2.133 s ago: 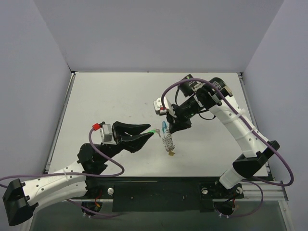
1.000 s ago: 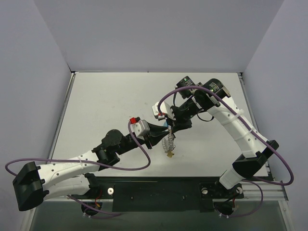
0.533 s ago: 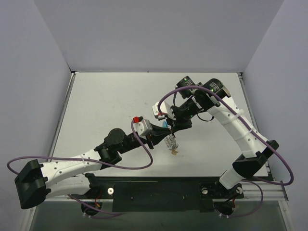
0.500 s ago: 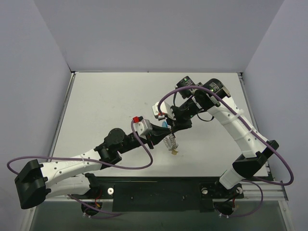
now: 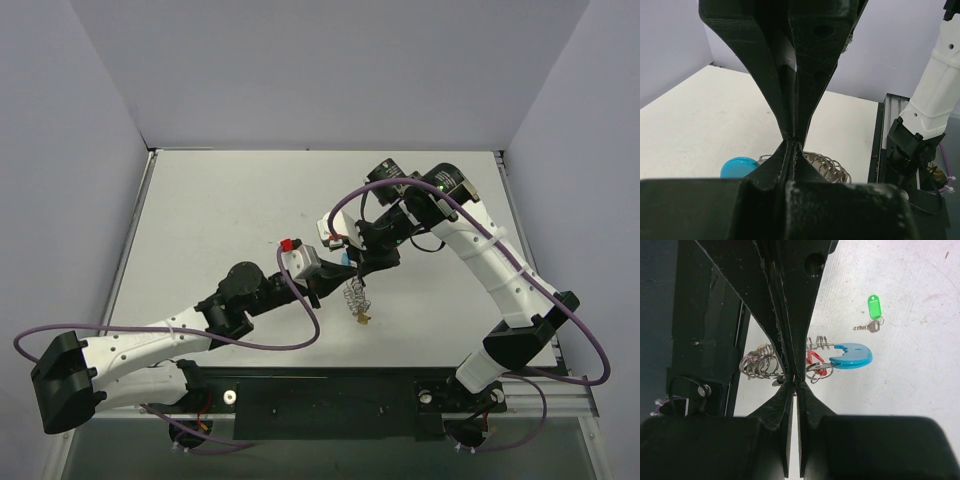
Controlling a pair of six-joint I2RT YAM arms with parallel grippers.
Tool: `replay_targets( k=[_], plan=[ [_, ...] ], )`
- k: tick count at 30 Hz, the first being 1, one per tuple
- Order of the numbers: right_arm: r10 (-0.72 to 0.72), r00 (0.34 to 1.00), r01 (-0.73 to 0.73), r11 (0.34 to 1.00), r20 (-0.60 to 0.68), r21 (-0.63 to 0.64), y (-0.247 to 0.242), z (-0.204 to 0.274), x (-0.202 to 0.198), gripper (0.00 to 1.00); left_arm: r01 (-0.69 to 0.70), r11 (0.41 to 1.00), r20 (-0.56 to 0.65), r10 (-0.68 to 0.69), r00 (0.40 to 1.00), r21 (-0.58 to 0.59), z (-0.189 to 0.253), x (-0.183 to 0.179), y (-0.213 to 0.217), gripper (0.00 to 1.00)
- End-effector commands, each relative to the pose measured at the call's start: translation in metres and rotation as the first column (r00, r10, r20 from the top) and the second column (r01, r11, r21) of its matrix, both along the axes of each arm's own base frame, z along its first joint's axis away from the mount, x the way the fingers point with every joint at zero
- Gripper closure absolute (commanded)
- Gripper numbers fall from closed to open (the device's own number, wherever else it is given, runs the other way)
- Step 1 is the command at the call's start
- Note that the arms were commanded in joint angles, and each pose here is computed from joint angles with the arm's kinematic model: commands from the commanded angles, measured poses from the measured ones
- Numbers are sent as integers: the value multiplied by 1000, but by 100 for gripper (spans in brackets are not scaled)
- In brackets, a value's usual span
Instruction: Put the keys on the keyring
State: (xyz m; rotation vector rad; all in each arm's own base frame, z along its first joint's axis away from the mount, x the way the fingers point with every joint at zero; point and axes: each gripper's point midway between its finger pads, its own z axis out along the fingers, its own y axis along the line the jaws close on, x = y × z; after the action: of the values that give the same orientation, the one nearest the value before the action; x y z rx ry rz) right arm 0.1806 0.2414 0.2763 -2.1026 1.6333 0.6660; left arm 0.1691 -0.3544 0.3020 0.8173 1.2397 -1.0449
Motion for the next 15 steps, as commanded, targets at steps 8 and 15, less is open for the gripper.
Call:
replay_targets(
  k=[8,15],
  plan=[
    [29,977,-15,998,-209,67,-18,12,-38,71,-17,978,74,33,997,-208,45,-9,24,100],
    [161,968,-121,971,-192,204,-15,17,-40,68,-25,896,96,75,993,-444,68,-20,60,100]
  ],
)
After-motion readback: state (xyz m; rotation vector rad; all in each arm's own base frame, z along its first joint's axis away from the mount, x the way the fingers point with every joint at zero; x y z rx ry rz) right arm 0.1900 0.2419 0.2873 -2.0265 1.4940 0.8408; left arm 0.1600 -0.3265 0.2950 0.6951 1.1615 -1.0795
